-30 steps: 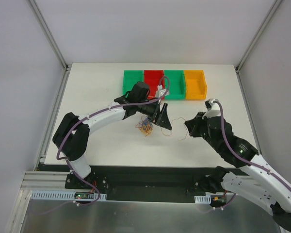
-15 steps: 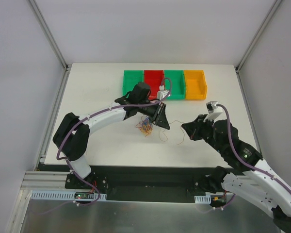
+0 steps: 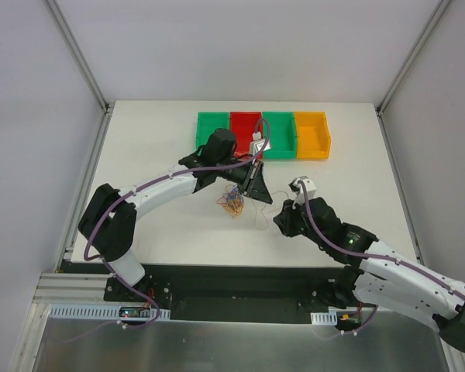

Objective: Untangle the cables

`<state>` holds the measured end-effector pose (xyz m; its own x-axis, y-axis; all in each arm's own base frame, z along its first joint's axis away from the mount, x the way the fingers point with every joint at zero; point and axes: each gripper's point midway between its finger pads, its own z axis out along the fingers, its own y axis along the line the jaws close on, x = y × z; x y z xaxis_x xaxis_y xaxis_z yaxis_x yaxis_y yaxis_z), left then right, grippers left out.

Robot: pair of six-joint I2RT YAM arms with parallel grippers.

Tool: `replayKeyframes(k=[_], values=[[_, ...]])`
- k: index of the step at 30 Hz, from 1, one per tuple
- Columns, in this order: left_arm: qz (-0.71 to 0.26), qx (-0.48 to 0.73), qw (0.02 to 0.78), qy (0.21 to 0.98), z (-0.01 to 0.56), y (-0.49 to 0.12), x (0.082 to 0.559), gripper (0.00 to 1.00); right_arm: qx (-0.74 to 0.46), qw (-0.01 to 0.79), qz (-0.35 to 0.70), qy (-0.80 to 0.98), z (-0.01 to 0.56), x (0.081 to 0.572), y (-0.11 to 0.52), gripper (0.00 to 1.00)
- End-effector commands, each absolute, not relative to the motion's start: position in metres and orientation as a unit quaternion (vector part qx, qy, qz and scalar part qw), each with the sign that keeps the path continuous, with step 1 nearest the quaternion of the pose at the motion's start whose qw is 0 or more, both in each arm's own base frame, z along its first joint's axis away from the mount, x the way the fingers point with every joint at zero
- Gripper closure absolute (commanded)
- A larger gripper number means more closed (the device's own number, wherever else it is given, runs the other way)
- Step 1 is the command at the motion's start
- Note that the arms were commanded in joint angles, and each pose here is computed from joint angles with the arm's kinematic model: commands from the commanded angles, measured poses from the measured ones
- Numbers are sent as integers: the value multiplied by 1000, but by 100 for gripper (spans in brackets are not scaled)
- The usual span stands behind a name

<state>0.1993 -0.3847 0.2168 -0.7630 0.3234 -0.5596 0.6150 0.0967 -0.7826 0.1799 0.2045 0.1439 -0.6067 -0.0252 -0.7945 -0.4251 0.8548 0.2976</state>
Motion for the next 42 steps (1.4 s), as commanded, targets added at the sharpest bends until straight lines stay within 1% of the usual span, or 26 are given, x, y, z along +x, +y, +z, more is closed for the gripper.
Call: replayKeyframes(k=[1, 4, 6, 8, 11, 13, 14, 15, 17, 19, 20, 21, 23, 25, 27, 33, 38, 42], values=[[-610, 319, 128, 714, 233, -383, 198, 100, -148, 494, 281, 810, 182, 194, 228, 73], [-610, 307, 121, 720, 230, -382, 202, 100, -163, 501, 264, 808, 184, 194, 228, 65], [-608, 296, 123, 726, 228, -379, 207, 100, -139, 506, 209, 825, 180, 199, 206, 64], [-605, 280, 120, 735, 225, -376, 213, 100, -131, 506, 184, 832, 181, 199, 191, 61], [-604, 254, 111, 747, 220, -372, 223, 100, -145, 506, 174, 832, 188, 190, 178, 49], [-603, 243, 105, 753, 216, -370, 227, 100, -144, 516, 172, 827, 200, 188, 170, 39], [-602, 239, 101, 755, 214, -371, 228, 100, -146, 525, 180, 819, 211, 187, 169, 31], [-602, 237, 97, 756, 213, -371, 228, 100, -155, 533, 185, 811, 222, 187, 170, 27], [-603, 232, 87, 758, 212, -371, 227, 100, -183, 550, 178, 795, 244, 189, 171, 17], [-605, 233, 84, 757, 212, -371, 226, 100, -215, 558, 174, 782, 264, 192, 176, 10], [-605, 233, 83, 757, 212, -371, 226, 100, -233, 561, 175, 775, 272, 193, 180, 4], [-605, 235, 83, 756, 212, -371, 225, 100, -255, 562, 176, 766, 276, 196, 186, 0], [-608, 238, 81, 753, 215, -371, 224, 100, -298, 552, 202, 752, 283, 201, 201, 0], [-612, 242, 77, 749, 218, -372, 222, 100, -346, 528, 254, 733, 281, 203, 223, 0], [-614, 244, 77, 747, 220, -371, 221, 100, -376, 520, 274, 716, 282, 206, 236, 0], [-616, 246, 77, 744, 223, -371, 220, 100, -396, 497, 264, 725, 254, 221, 255, 1], [-615, 240, 77, 747, 224, -371, 221, 100, -358, 507, 168, 766, 225, 231, 261, 0], [-613, 232, 74, 752, 222, -371, 222, 100, -291, 530, 91, 791, 211, 238, 256, 9]])
